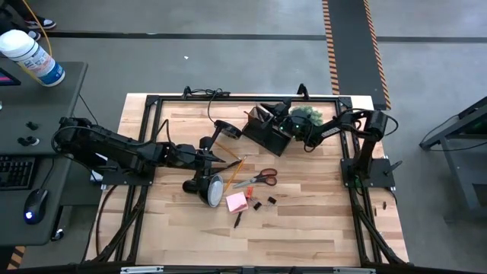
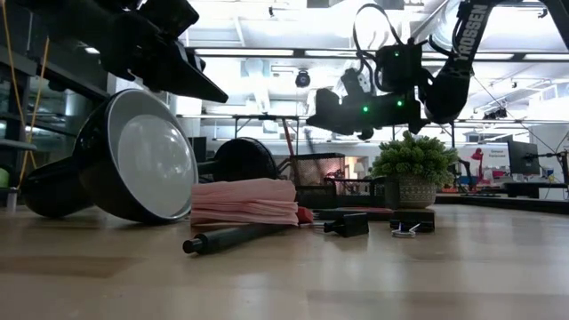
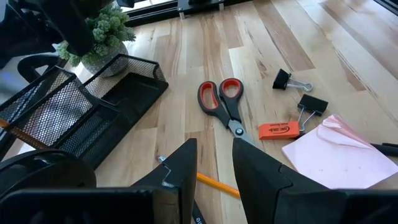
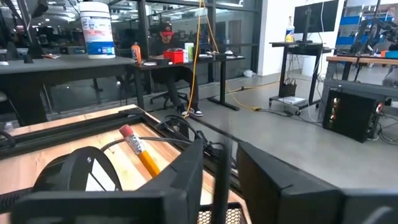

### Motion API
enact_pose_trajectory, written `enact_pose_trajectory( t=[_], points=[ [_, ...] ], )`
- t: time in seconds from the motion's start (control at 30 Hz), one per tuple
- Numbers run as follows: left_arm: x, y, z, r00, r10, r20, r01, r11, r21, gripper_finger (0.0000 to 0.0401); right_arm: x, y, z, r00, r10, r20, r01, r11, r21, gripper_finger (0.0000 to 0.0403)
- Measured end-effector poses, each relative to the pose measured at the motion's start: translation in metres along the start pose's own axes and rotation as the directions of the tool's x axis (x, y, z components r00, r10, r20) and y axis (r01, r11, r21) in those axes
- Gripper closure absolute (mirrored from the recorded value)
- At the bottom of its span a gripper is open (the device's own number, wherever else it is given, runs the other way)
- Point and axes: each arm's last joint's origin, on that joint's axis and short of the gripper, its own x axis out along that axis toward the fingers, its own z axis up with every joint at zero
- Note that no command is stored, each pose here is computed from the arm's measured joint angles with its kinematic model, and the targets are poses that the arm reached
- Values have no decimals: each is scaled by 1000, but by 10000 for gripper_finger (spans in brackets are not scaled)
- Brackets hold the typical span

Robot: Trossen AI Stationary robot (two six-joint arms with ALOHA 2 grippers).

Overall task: Pick and place office supplies into organizer
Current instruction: Put the middle black pen into the desk organizer, then put the sticky note into the desk organizer

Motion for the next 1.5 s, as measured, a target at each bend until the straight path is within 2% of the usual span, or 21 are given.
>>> enact_pose_trajectory(
  t=[0.13,0.4,0.7,0.97,1.13,1.3,1.5],
  points=[
    [0,0,0,1000,0,0,0,1000,0,309,0,0,0,1000,-4,-5,4,1000,2,290],
    [0,0,0,1000,-1,-5,1,1000,1,309,-1,4,6,999,11,36,-12,1000,27,287],
    [0,0,-2,1000,-3,-21,3,1000,3,309,-14,29,35,980,182,78,-182,983,-5,287],
    [0,0,-2,1000,-3,-20,3,1000,4,309,-45,62,62,949,312,-48,-314,949,-22,286],
    [0,0,-2,1000,-3,-19,3,1000,4,309,-72,88,70,892,429,-143,-431,902,14,286],
    [0,0,-1,1000,-1,-9,1,1000,2,309,-95,125,53,811,530,-246,-543,840,21,286],
    [0,0,0,1000,0,-1,0,1000,-2,309,-112,166,32,782,519,-345,-572,818,-67,286]
  ],
)
